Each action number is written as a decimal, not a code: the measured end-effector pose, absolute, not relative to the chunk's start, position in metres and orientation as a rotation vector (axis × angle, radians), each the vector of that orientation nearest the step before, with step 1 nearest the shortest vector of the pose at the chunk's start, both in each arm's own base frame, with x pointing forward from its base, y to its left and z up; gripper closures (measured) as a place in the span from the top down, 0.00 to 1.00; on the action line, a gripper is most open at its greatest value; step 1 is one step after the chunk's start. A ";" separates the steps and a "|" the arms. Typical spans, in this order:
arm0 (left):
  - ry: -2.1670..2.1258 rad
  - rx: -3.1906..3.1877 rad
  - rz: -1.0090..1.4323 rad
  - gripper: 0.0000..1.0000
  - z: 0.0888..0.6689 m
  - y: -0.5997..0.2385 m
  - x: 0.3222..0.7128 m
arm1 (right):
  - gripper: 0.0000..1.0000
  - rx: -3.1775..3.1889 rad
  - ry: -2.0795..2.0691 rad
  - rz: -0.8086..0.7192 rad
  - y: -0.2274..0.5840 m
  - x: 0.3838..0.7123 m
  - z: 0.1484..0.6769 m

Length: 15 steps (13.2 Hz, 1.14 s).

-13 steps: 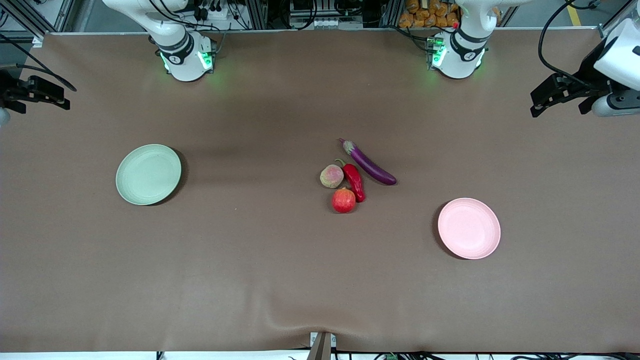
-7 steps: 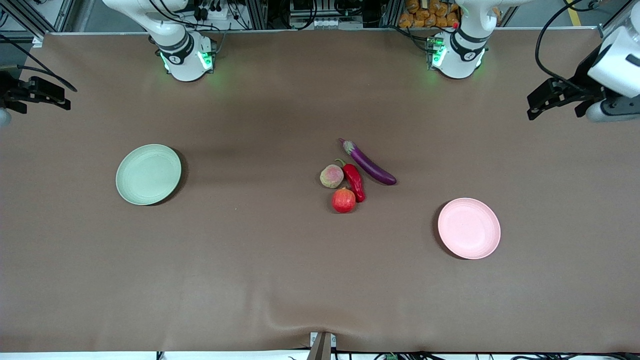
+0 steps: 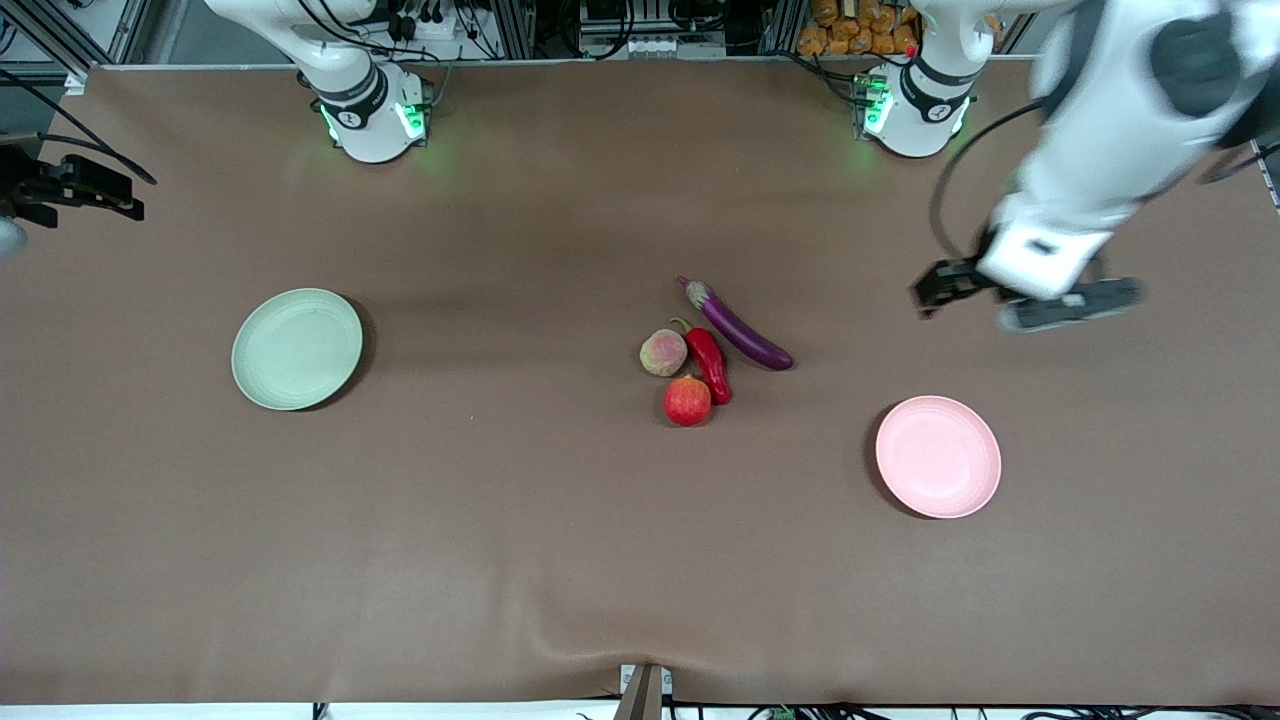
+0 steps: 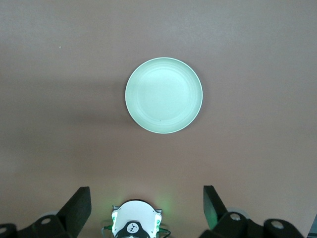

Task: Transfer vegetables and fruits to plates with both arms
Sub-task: 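Reach the left gripper down to the purple eggplant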

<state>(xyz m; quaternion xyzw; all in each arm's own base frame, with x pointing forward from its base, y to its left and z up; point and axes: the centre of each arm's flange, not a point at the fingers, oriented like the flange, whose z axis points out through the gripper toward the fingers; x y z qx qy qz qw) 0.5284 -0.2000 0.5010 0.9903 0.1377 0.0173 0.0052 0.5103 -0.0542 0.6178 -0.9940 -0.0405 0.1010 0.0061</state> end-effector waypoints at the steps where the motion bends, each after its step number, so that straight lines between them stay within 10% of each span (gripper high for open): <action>1: 0.501 3.088 0.040 1.00 0.479 -0.229 0.520 | 1.00 -3.110 -0.127 0.317 -0.054 0.510 0.617; 15: 1.212 2.892 -0.028 1.00 0.237 -0.342 0.450 | 1.00 -3.107 -0.127 0.329 -0.054 0.510 0.615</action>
